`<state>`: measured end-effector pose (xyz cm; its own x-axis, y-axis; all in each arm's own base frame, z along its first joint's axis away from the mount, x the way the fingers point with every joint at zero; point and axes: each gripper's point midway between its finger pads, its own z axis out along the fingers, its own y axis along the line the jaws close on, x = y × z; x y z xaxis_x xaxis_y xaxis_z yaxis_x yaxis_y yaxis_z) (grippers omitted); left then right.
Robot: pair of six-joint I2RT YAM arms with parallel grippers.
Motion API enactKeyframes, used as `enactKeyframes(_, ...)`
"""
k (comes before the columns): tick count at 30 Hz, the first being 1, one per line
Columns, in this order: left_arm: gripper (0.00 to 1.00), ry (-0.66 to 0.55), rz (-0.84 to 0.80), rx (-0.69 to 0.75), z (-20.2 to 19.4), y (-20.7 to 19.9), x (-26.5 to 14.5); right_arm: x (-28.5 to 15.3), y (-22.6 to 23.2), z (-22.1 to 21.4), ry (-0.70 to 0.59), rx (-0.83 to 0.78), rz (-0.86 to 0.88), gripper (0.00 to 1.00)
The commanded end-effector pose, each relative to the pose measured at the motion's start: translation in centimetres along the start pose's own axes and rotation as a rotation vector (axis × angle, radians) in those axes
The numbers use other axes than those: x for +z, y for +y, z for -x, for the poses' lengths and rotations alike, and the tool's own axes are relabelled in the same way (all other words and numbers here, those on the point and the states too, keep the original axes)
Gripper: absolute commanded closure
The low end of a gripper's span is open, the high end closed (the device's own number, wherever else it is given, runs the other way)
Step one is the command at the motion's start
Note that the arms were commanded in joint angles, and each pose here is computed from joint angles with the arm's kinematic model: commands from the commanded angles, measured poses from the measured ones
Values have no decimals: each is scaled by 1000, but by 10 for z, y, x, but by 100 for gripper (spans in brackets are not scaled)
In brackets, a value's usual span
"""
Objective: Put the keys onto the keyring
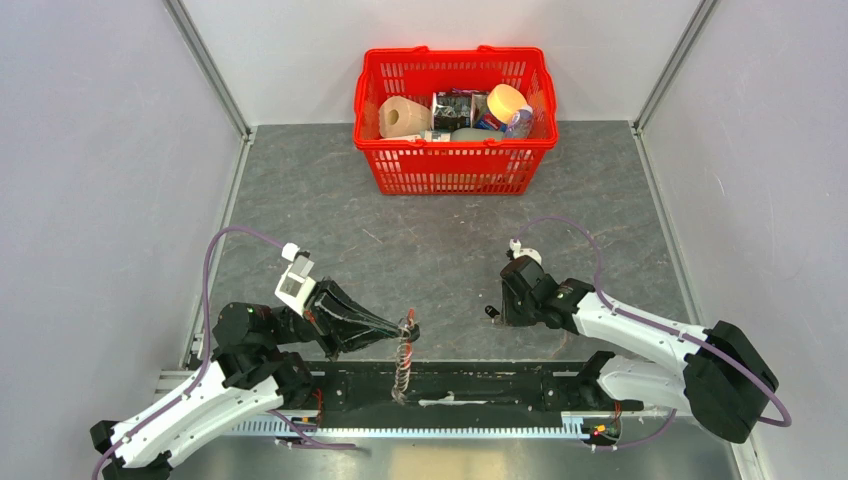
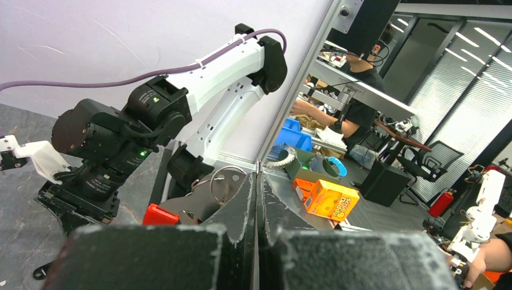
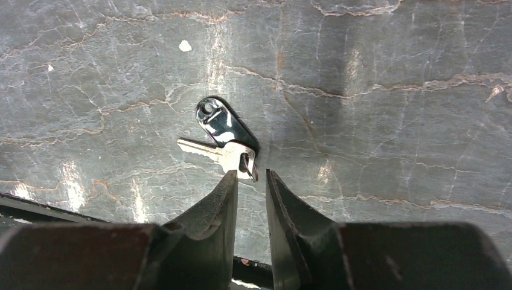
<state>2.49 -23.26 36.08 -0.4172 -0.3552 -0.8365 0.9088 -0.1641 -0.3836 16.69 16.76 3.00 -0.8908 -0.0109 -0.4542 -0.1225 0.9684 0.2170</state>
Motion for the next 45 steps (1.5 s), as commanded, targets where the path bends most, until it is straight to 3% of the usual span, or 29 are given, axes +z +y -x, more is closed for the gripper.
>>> enactKeyframes(1, 98, -26, -49, 31, 9, -12, 0, 3, 2, 3, -8, -2, 17, 70)
enactKeyframes(25, 98, -25, -42, 33, 10, -11, 0, 9, 5, -2, 27, 10, 28, 87)
enactKeyframes(33, 98, -22, -42, 33, 10, -12, 0, 10, 6, -1, 35, 8, 22, 100)
enactKeyframes(40, 98, -20, -48, 34, 13, -15, 1, -10, 24, 8, 22, -12, 117, 100)
enactKeyframes(45, 98, -26, -57, 38, 16, -20, -1, -51, 44, 20, -29, -44, 256, 100)
